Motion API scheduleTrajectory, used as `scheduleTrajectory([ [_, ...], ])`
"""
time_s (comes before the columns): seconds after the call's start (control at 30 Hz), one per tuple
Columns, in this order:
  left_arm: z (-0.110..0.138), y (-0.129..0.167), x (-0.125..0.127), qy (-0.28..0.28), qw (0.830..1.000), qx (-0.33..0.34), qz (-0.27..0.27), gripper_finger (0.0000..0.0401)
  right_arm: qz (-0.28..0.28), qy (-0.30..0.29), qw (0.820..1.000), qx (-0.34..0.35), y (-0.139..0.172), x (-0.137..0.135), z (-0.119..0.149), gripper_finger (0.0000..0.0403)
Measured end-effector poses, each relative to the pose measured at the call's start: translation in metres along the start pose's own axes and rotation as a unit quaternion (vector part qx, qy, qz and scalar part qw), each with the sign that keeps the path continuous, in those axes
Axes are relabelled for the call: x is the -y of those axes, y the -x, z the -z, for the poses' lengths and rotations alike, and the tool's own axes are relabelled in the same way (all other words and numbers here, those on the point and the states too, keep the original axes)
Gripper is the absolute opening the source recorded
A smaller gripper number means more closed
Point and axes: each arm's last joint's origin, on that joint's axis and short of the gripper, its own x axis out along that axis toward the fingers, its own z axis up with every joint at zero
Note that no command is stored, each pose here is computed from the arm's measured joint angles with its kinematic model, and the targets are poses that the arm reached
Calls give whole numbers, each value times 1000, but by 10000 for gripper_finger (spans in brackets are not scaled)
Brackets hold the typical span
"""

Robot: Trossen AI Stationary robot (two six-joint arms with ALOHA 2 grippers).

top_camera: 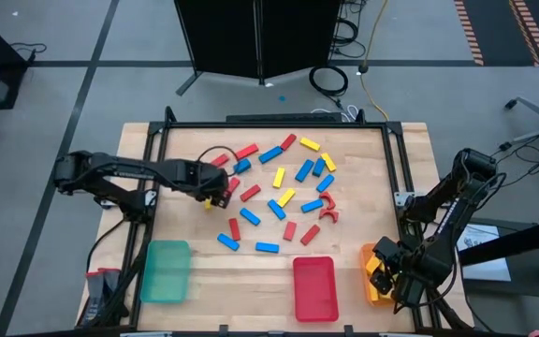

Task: Sort blocks
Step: Put the yellow block into the orange bin

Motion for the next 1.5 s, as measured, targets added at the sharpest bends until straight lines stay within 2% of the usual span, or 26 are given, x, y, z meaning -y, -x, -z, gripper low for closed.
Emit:
scheduleTrajectory([
  [0.13,4,-8,-8,17,999,9,-28,241,0,0,1000,-1,0,0,0,320],
  [0.27,1,-10,-6,17,999,18,-27,241,1,5,1000,-1,0,0,0,320],
  [0.5,2,-30,-1,-1,998,-8,-60,241,3,3,1000,0,0,1,0,320],
  [0.6,1,-41,3,-16,998,-26,-53,237,3,2,1000,-1,0,1,0,320],
  [0.73,2,-53,7,-30,997,-46,-57,193,3,-2,1000,-1,0,1,0,320],
  [0.93,-1,-57,10,-50,997,-40,-45,60,3,-13,1000,-2,0,1,0,320],
  [1.1,-1,-54,10,-50,997,-37,-40,59,5,-18,1000,1,0,1,0,320],
  [1.17,-2,-49,13,-53,998,-26,-35,59,0,-28,999,22,0,1,-3,320],
  [1.27,-11,-30,29,-54,998,18,28,59,-24,-49,993,108,2,1,-13,320],
  [1.37,-22,-7,44,-65,989,76,107,59,-35,-77,975,204,9,7,-32,320],
  [1.5,-42,35,64,-89,954,177,226,59,-17,-110,952,285,24,27,-61,320],
])
